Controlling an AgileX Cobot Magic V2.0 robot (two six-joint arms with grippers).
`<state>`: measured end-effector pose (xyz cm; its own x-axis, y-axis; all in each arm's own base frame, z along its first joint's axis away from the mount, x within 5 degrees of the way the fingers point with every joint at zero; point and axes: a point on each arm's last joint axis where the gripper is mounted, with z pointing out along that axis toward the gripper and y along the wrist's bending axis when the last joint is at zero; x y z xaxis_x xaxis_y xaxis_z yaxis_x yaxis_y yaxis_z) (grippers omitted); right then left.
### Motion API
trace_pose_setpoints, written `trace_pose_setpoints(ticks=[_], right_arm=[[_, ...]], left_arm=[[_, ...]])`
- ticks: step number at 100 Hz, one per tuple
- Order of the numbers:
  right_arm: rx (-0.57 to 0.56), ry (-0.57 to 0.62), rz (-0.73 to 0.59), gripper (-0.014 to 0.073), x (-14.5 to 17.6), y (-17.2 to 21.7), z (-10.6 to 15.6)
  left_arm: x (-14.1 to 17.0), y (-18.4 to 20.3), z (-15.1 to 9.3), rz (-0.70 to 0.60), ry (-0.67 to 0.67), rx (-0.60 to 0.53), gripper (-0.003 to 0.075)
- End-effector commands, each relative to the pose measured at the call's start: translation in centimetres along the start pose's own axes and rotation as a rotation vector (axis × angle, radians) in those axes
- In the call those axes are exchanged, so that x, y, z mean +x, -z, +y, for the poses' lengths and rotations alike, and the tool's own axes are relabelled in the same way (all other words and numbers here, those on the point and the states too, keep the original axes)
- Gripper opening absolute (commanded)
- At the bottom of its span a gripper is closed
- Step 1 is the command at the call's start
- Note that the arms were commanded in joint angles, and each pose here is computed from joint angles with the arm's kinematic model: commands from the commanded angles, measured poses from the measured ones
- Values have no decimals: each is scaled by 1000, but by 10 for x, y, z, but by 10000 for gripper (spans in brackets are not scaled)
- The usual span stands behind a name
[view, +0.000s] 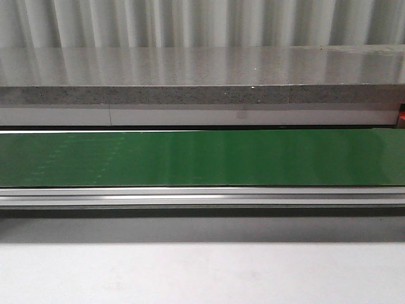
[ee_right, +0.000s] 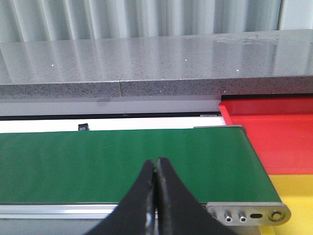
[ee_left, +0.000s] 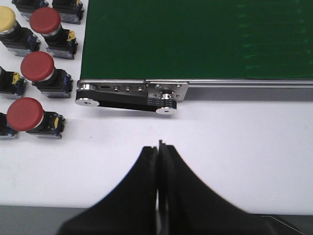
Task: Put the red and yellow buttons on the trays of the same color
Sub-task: 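Move the left gripper down over the nearest red push-button on the table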
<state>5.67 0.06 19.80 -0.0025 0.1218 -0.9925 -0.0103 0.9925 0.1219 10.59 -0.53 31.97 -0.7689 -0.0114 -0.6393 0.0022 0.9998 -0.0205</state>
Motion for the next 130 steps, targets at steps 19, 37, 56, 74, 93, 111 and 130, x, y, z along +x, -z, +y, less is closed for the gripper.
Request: trace_pose_setpoints(ticks=[19,37,56,74,93,111,130], right_arm=[[-13,10,-94,-67,-8,1,1],[-13,10,-94,-67,-8,1,1],[-13,10,-94,-67,-8,1,1],[-13,10,-94,-67,-8,1,1],[-13,10,-94,-67,-8,1,1],[-13,10,-94,-67,-8,1,1],[-13,10,-94,-67,-8,1,1]], left_arm=[[-8,-5,0,-15,123,0,274],[0,-17,7,-2,218,-86,601],[1,-25,17,-84,341,-179,642],[-6,-28,21,-142,397,-188,642],[-11,-44,39,-96,469,-293,642],[-16,-66,59,-47,517,-356,642],[-18,-92,76,19,545,-392,642]])
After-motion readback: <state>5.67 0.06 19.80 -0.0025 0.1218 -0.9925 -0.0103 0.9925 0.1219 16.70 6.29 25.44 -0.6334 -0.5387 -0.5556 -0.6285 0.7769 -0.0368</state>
